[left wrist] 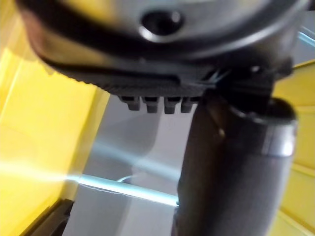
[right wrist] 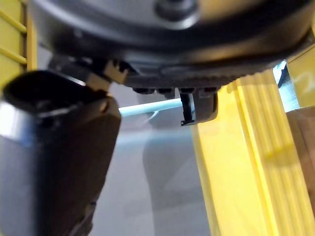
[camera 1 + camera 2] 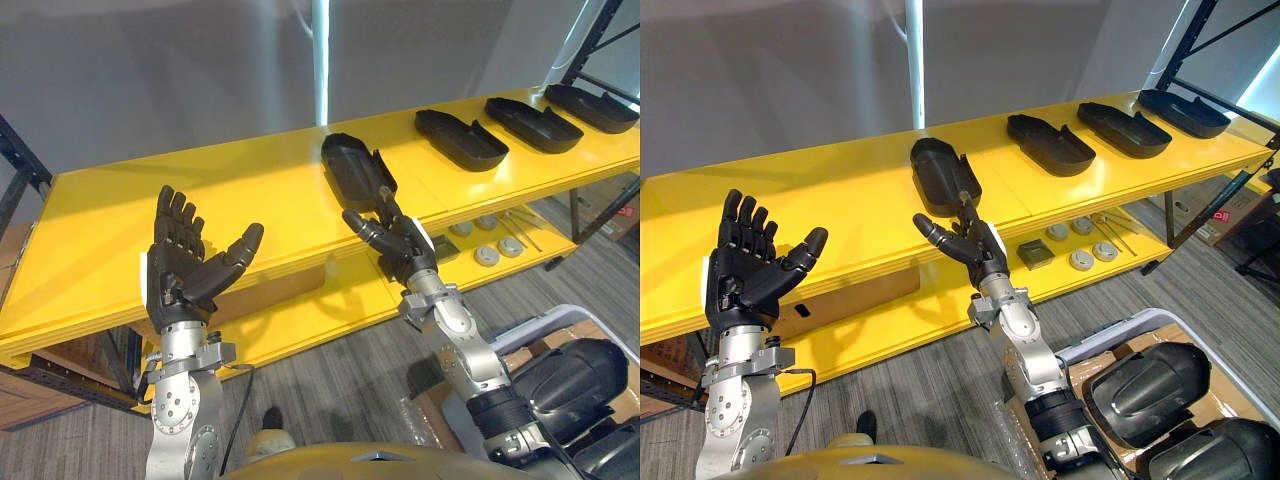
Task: Walk over and take three plastic housings, then place them on the shelf
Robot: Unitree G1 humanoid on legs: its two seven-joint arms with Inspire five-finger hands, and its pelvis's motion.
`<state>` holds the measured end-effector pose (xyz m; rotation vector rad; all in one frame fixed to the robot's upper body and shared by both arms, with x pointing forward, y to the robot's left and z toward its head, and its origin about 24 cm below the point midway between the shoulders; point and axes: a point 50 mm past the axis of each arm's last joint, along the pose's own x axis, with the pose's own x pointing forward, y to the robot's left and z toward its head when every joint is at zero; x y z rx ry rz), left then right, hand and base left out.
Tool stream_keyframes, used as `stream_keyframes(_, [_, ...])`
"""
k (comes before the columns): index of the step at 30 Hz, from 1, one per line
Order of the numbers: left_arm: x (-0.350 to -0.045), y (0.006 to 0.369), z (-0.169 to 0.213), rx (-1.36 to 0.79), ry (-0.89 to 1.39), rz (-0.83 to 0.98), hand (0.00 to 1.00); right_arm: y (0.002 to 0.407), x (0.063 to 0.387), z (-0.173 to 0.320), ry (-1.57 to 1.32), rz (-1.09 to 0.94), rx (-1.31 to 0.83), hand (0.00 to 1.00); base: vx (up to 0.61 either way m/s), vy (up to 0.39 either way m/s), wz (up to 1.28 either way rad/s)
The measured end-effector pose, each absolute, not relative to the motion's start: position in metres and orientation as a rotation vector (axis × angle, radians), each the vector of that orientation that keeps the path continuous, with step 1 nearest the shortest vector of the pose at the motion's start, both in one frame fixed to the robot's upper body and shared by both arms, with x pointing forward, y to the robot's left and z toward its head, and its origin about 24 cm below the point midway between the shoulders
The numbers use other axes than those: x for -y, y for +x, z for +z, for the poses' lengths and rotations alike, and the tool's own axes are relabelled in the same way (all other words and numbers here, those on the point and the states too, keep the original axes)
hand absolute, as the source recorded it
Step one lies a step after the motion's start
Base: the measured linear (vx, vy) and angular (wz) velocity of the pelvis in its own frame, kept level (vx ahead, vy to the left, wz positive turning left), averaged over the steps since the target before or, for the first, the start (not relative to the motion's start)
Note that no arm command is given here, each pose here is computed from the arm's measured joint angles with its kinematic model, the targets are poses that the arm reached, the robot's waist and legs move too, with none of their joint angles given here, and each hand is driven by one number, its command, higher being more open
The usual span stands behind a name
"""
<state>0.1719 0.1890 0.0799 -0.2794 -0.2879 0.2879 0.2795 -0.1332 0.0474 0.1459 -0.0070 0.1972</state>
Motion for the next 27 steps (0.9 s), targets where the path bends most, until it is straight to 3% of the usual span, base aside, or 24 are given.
stream_keyframes(27, [-0.188, 0.173, 0.079, 0.272, -0.278, 0.277, 1.0, 0.343, 0.142, 0.058, 0.128, 0.091, -0.069, 1.0, -0.01, -0.001, 0.03])
